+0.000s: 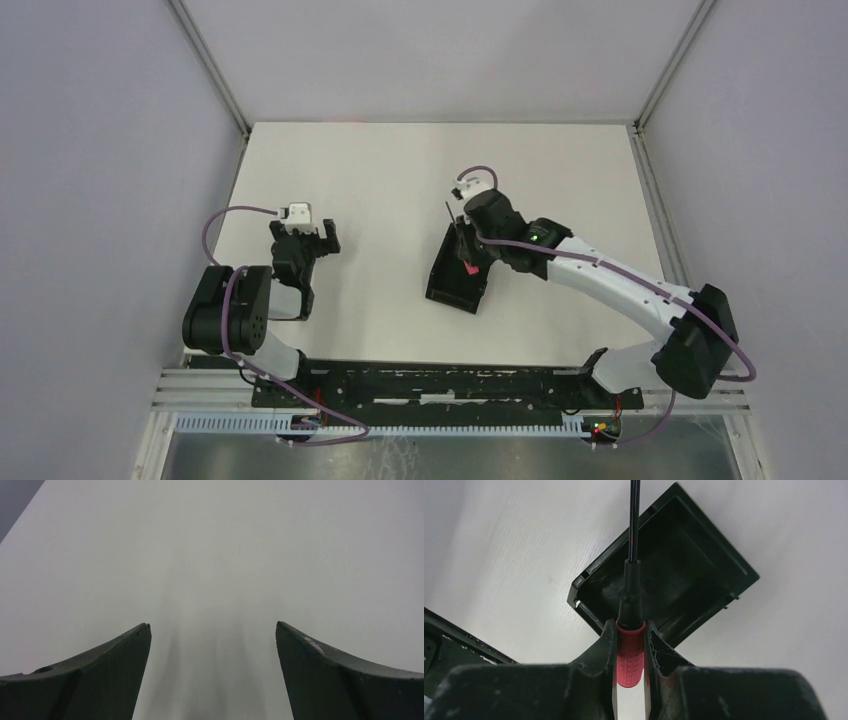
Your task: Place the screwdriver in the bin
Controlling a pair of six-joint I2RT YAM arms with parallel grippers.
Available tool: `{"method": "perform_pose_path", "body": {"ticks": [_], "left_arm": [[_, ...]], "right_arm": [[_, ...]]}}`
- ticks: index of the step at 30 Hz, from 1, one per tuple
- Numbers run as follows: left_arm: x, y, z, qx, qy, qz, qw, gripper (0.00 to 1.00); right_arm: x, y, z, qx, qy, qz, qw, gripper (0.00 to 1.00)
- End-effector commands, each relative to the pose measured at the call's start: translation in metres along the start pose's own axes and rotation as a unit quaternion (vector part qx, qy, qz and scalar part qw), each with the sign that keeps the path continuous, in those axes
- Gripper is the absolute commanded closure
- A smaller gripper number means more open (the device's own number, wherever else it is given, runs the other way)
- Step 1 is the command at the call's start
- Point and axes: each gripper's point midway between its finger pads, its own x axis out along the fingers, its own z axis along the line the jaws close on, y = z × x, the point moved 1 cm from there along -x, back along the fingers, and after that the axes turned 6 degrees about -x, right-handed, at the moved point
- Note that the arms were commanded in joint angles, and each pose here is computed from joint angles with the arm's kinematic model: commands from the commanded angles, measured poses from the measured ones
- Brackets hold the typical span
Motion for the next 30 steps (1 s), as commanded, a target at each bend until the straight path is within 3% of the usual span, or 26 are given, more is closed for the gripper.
{"method": "perform_pose_path", "body": {"ticks": [1,12,17,27,30], "left_arm": [[0.002,-0.015,-0.004,-0.017,0.007,-0.024,1.0,0.0],[0.002,-0.015,-0.004,-0.017,0.007,-0.024,1.0,0.0],[0.002,-0.015,-0.004,-0.017,0.007,-0.025,1.0,0.0],[0.002,-0.015,-0.004,-0.017,0.007,-0.024,1.0,0.0],[0.002,-0.015,-0.004,-0.017,0.007,-0.024,1.0,0.0]], "right_arm": [[0.024,0.008,0.008,0.03,0.034,-0.007,0.999,1.0],[0.062,0.044,0.021,0.027,0.025,0.029,0.999,1.0],[0.064,0.041,0.016,0.027,0.044,0.026,0.998,0.57],[0.033,-0.011,0.015,0.027,0.041,-0.047,0.998,0.27],[0.02,-0.029,0.014,0.018,0.042,-0.071,0.996,0.03]]}}
